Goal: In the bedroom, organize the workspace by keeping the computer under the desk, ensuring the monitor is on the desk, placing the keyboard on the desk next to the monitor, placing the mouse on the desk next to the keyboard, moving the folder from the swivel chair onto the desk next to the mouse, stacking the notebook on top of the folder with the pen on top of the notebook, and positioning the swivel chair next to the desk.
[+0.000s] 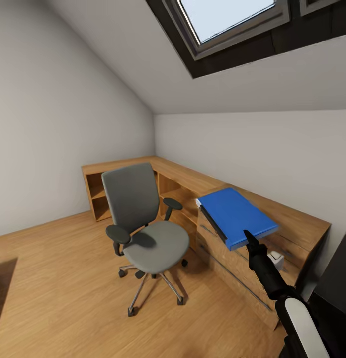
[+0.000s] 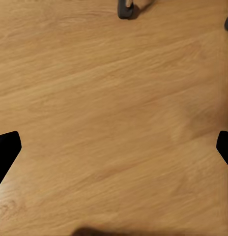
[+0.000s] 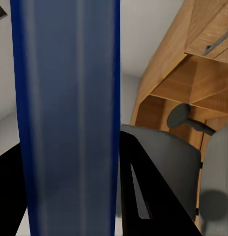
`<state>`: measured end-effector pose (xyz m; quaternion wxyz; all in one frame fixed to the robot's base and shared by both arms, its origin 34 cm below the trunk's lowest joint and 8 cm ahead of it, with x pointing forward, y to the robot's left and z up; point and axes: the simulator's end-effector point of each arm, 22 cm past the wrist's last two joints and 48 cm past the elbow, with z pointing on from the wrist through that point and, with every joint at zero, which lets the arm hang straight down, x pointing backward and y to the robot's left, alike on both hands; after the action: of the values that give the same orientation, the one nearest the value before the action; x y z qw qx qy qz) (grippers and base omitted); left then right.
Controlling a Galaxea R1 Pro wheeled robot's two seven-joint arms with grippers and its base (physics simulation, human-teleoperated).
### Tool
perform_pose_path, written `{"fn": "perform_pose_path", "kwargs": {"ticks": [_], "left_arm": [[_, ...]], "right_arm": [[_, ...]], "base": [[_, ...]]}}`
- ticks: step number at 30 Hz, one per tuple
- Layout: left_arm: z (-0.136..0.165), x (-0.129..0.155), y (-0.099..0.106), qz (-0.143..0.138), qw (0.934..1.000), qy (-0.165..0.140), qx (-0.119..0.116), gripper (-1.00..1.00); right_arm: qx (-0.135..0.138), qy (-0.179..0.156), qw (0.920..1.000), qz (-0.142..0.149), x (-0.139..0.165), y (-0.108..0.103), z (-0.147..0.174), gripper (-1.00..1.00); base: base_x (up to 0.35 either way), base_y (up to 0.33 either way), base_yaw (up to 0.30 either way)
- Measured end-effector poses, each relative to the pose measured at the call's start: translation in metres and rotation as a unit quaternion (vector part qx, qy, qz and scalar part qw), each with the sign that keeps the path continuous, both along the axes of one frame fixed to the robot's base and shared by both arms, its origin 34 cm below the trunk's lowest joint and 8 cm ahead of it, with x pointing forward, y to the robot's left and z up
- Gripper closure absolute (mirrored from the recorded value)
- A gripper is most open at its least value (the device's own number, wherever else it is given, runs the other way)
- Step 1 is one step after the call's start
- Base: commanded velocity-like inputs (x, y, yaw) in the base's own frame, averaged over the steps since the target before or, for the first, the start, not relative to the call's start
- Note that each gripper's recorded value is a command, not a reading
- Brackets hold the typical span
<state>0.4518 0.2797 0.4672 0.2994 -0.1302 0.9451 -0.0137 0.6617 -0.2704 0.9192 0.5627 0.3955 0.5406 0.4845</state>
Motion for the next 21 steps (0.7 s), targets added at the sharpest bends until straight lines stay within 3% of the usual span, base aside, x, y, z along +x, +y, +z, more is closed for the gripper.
{"fn": "perform_pose_path", "kwargs": {"ticks": [21], "left_arm": [[0.033,-0.005,-0.005,-0.001,0.9999,0.009,-0.004,-1.0]], "right_arm": [[0.0,0.0,1.0,-0.003,0.003,-0.003,0.038,1.0]], "base": [[0.0,0.0,-0.268]]}}
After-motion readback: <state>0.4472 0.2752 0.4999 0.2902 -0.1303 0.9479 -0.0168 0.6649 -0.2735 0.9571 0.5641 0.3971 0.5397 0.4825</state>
